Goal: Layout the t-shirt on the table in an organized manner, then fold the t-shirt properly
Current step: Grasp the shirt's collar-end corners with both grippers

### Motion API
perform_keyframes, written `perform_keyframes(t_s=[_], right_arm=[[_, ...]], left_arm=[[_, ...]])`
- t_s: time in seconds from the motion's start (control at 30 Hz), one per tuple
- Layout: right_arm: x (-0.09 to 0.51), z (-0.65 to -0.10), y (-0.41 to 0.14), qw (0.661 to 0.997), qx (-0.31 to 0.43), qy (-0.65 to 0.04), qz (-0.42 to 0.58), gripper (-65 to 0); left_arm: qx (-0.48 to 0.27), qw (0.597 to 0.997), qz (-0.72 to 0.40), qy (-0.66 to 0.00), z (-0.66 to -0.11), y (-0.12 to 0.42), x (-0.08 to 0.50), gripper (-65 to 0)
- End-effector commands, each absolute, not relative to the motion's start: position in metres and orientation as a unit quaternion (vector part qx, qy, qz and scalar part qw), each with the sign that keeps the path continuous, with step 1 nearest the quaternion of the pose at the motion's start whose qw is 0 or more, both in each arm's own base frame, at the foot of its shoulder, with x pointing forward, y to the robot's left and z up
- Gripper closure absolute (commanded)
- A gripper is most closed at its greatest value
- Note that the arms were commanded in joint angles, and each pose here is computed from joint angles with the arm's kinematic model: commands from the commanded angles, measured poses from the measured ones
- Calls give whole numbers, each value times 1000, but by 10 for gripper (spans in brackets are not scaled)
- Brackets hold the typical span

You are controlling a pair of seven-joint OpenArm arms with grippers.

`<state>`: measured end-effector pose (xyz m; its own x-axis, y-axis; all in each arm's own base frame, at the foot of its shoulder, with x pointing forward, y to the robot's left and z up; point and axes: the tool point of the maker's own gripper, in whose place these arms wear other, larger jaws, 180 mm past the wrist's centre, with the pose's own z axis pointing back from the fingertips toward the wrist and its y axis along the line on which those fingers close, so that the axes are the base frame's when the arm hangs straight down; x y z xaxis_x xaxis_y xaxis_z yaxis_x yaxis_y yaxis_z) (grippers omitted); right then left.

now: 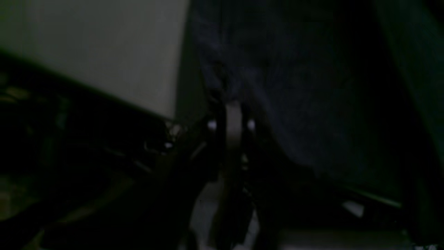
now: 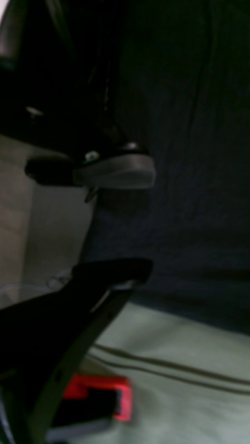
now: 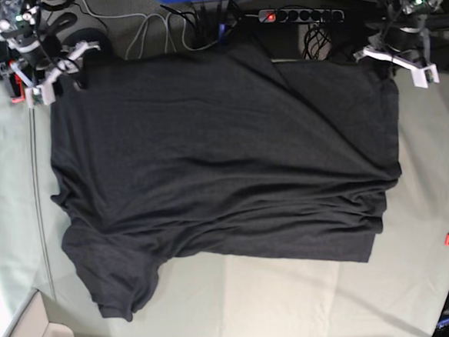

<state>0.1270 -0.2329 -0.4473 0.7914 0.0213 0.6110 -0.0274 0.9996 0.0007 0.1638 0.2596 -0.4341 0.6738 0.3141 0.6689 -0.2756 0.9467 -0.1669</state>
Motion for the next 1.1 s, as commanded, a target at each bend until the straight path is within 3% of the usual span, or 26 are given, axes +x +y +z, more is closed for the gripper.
perform_keyframes(t_s=[0.0, 0.2, 0.6, 0.7, 0.83, 1.07], right_arm=[[127, -444, -243, 943, -3, -333, 1, -333], [108, -466, -268, 952, -8, -303, -35, -333], [108, -491, -263, 956, 17, -286, -60, -325], [111, -495, -266, 957, 19, -283, -60, -246], [111, -495, -267, 957, 18, -284, -61, -13], [132, -467, -277, 948, -8, -317, -37, 0]], left_arm=[[-22, 908, 152, -391, -421, 263, 170, -1], [-20, 906, 149, -395, -418, 264, 173, -1], [-16, 907, 147, -395, -418, 266, 175, -1], [-16, 907, 146, -396, -418, 266, 175, -1], [-7, 903, 154, -401, -413, 275, 174, -1], [10, 893, 168, -418, -403, 292, 180, -1]])
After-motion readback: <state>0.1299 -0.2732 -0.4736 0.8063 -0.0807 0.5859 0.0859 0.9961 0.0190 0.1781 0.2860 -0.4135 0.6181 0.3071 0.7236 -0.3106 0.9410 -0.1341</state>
